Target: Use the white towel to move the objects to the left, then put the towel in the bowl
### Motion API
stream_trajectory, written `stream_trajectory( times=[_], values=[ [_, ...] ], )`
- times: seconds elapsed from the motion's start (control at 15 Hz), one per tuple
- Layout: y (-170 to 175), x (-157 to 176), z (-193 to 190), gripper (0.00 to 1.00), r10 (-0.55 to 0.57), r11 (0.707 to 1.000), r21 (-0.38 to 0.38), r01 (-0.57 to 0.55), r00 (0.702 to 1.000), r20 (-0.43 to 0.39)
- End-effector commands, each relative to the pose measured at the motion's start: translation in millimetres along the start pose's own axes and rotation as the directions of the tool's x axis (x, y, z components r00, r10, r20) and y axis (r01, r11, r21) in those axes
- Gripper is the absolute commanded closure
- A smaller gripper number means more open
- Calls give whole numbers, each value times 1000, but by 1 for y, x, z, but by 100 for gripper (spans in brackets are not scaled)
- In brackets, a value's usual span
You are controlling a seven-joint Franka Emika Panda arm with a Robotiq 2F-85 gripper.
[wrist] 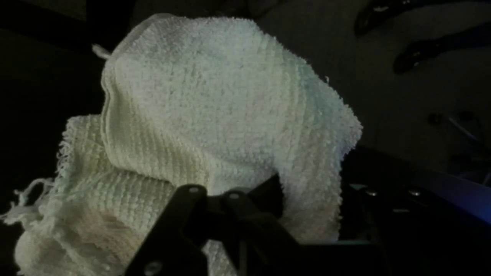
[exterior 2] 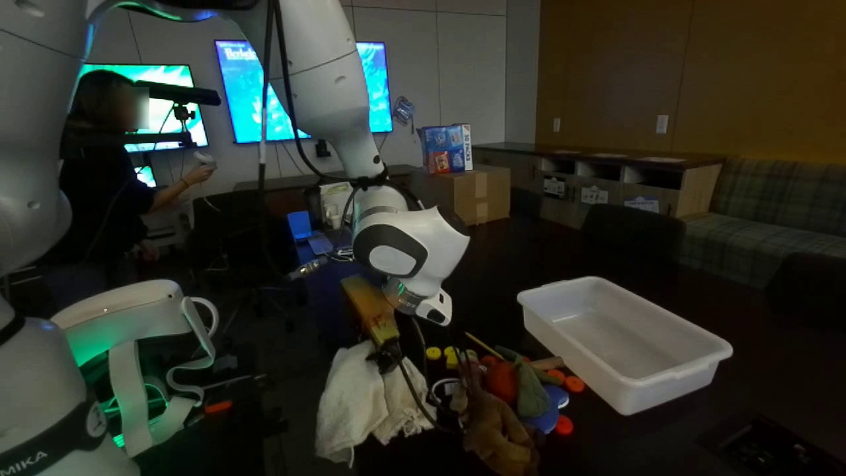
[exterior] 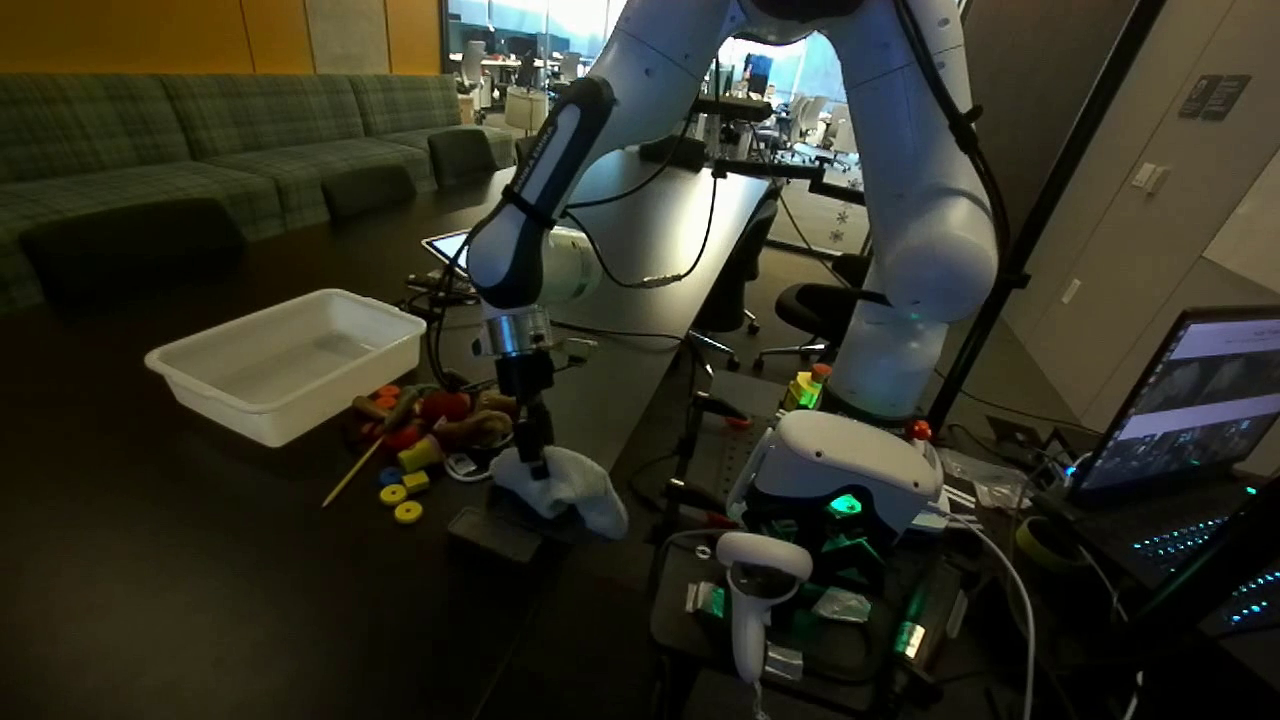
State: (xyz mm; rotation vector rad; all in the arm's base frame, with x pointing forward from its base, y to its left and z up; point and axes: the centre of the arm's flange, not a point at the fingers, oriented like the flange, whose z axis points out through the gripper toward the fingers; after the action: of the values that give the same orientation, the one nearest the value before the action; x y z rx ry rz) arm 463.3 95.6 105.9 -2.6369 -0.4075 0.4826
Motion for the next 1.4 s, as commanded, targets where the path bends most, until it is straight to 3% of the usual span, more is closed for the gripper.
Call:
stream_trajectory(
  times=[0.0, 0.13, 0.47, 0.67, 0.93, 1.07, 1.2, 1.33],
  values=[
    [-53, 24, 4, 85, 135, 990, 57, -131, 987, -84],
    [-80, 30, 5, 85, 191, 980, 80, -182, 974, -124],
    [-129, 20, 13, 85, 219, 966, 156, -204, 972, -88],
    [-138, 8, -19, 84, 195, 956, 235, -176, 979, -61],
    [-110, -20, -91, 84, 24, 943, 330, -49, 997, 79],
    [-81, -39, -118, 84, -25, 942, 335, -9, 995, 97],
    [-42, -59, -152, 84, -31, 951, 310, 2, 996, 88],
    [7, -75, -186, 84, -6, 973, 231, -5, 999, 48]
  ],
)
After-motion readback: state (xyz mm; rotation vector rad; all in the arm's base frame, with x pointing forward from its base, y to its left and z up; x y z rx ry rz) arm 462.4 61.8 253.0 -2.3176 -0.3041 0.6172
